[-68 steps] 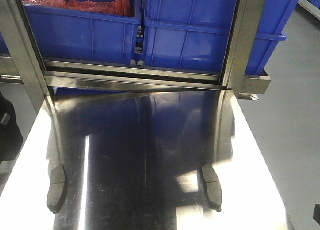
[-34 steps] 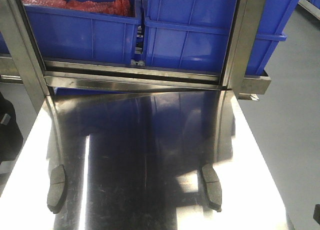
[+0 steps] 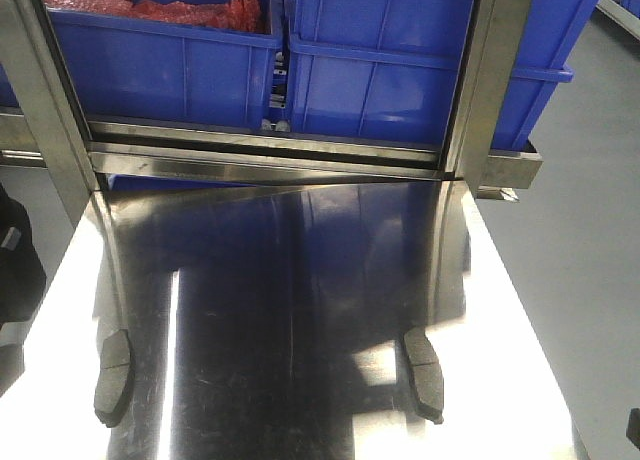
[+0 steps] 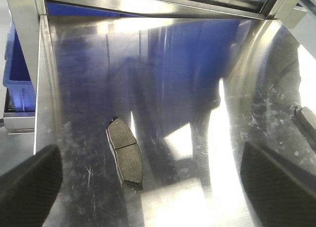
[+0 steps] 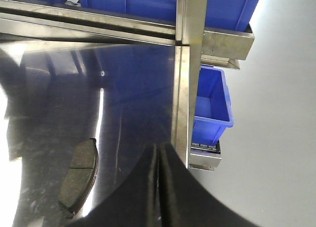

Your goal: Move and align brake pads A on conveyor

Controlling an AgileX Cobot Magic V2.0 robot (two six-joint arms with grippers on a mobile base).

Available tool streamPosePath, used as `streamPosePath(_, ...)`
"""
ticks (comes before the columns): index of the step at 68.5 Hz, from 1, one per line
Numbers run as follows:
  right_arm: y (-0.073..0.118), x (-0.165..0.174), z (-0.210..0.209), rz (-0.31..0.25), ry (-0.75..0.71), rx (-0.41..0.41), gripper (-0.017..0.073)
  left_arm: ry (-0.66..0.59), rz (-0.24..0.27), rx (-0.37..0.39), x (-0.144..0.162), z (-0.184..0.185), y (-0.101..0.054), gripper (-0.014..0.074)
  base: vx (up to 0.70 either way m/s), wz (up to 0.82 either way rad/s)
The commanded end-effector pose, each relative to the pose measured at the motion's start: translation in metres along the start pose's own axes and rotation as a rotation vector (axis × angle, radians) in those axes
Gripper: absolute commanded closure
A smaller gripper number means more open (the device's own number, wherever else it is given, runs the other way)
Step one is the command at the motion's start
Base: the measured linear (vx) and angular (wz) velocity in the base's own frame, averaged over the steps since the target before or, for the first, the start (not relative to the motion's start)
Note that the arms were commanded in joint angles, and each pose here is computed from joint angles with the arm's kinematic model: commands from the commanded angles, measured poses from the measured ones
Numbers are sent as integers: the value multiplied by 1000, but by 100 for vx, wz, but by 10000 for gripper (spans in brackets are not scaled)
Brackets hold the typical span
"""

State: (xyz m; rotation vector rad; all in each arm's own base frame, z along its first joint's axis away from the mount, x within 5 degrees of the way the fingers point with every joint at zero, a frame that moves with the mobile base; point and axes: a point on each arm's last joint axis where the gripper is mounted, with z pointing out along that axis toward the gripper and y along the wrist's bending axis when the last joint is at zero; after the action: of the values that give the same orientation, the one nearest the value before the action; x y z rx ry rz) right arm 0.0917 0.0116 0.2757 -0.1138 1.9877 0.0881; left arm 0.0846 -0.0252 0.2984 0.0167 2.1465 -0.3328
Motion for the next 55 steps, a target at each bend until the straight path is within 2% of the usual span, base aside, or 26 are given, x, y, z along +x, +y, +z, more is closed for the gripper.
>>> streamPosePath(1, 0, -14, -3, -13, -87, 4, 569, -80, -4, 28, -12, -3, -4, -73, 0, 0)
streamPosePath(30, 0, -14, -3, -13, -88, 4, 569, -81, -4, 28, -12, -3, -4, 99, 0, 0)
streamPosePath(55, 0, -14, -3, -13, -88, 4, 569, -84, -4, 29, -12, -3, -4, 123, 0, 0)
